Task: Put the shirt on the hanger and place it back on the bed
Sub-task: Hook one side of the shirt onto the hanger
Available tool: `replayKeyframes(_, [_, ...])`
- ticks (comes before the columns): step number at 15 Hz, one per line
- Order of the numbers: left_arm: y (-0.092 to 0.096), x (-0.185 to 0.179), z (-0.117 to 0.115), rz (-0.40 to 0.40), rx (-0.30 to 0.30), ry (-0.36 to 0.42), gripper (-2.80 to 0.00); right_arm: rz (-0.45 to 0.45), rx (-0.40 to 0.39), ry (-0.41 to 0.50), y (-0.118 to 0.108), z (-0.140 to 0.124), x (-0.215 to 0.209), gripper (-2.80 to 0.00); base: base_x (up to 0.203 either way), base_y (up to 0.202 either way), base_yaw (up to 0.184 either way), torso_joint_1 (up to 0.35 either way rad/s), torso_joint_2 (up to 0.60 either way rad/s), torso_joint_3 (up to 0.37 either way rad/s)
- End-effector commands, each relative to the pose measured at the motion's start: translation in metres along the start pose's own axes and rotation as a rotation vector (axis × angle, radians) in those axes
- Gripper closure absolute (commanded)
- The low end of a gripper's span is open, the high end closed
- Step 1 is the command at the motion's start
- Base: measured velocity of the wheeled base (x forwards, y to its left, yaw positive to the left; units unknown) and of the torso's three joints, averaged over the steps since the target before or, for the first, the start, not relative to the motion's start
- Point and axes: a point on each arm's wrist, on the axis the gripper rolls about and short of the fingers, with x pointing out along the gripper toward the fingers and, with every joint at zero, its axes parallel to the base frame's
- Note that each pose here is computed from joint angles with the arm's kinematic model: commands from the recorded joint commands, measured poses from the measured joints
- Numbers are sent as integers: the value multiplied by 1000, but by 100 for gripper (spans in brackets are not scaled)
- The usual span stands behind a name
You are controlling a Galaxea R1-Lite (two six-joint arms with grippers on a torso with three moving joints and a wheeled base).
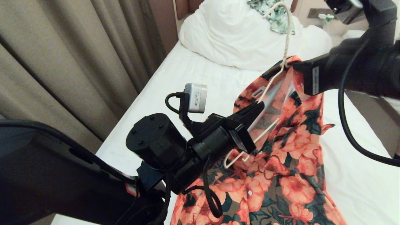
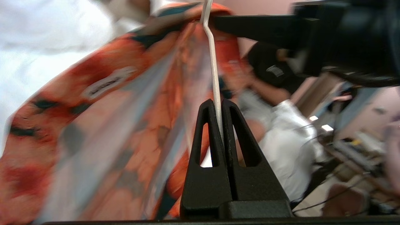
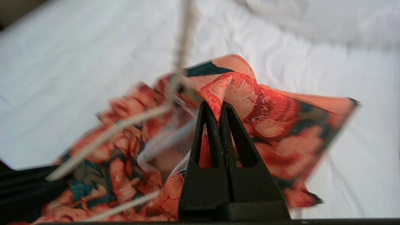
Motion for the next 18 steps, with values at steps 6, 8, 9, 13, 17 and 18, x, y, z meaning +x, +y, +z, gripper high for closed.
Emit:
replayKeyframes(6, [-34, 11, 33, -96, 10, -132, 0, 127, 15, -120, -4, 35, -63, 0, 0, 0, 0, 0, 0, 0])
replayKeyframes(8, [-43, 7, 45, -108, 20, -162, 0, 170, 10, -123, 0, 36, -72, 0, 0, 0, 0, 0, 0, 0])
replayKeyframes(9, [-47, 5, 47, -115, 18, -164, 0, 188, 11, -128, 2, 36, -74, 0, 0, 0, 0, 0, 0, 0])
replayKeyframes(13, [-58, -3, 57, -139, 37, -180, 0, 233, 18, -137, 7, 38, -81, 0, 0, 0, 0, 0, 0, 0])
replayKeyframes(17, [-66, -7, 63, -143, 48, -202, 0, 241, 18, -143, 0, 38, -92, -280, 0, 0, 0, 0, 0, 0])
replayKeyframes(18, [-66, -7, 64, -136, 55, -207, 0, 239, 20, -147, -2, 39, -94, -280, 0, 0, 0, 0, 0, 0])
